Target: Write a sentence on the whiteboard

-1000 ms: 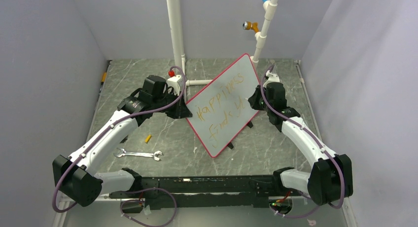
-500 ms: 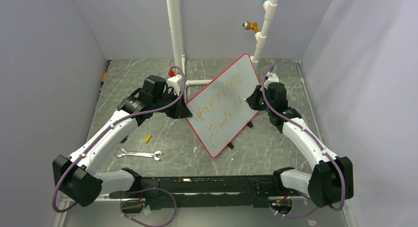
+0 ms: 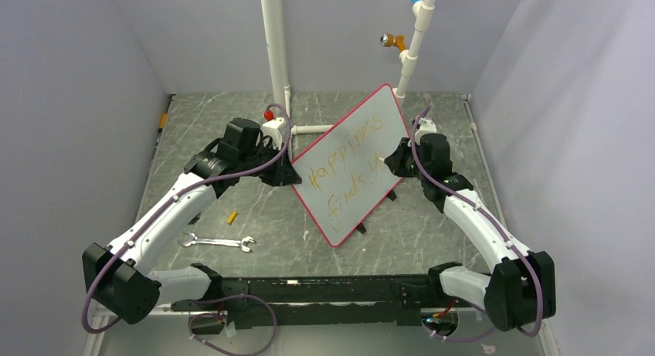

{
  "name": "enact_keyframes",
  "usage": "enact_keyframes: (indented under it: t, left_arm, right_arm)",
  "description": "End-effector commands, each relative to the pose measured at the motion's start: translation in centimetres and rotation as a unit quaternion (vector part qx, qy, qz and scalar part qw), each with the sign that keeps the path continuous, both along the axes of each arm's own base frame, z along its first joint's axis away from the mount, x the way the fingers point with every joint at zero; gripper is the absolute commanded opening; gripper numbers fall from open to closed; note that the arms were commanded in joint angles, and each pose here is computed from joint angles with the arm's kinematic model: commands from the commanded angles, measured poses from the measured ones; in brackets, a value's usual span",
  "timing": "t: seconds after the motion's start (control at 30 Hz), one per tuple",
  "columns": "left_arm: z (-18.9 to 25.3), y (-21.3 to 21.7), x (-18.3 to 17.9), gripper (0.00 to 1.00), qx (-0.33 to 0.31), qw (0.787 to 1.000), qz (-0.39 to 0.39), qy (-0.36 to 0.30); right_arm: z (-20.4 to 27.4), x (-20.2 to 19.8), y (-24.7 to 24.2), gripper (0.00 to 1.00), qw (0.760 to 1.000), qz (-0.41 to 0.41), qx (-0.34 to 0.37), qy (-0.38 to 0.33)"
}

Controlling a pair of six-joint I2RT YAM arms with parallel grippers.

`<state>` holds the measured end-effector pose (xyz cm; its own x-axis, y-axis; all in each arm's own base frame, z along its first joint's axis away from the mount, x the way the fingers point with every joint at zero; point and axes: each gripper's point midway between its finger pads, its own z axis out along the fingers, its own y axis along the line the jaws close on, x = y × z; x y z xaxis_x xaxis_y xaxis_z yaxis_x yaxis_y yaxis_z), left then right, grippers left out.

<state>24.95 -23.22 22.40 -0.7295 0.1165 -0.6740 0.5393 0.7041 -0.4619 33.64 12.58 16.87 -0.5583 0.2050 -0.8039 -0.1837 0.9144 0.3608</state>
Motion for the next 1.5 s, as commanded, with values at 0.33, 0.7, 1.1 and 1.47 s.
enact_keyframes:
  t: [0.33, 0.7, 1.1, 1.47]
  left_arm:
    - [-5.2, 7.4, 3.2, 0.00, 0.226, 0.970, 0.049, -0.071]
    - [-5.2, 7.2, 3.2, 0.00, 0.224, 0.971, 0.047, -0.070]
    - [-5.3, 7.3, 3.2, 0.00, 0.227, 0.970, 0.048, -0.070]
    - [-5.3, 7.3, 3.2, 0.00, 0.228, 0.970, 0.048, -0.071]
  right_arm:
    - [4.0, 0.3, -1.6, 0.00, 0.997, -0.048, -0.002, -0.062]
    - [4.2, 2.7, -2.4, 0.00, 0.996, -0.067, -0.005, -0.061]
    - [4.1, 3.9, -2.1, 0.00, 0.997, -0.056, 0.002, -0.060]
    - [1.4, 3.4, -1.7, 0.00, 0.998, -0.044, 0.002, -0.035]
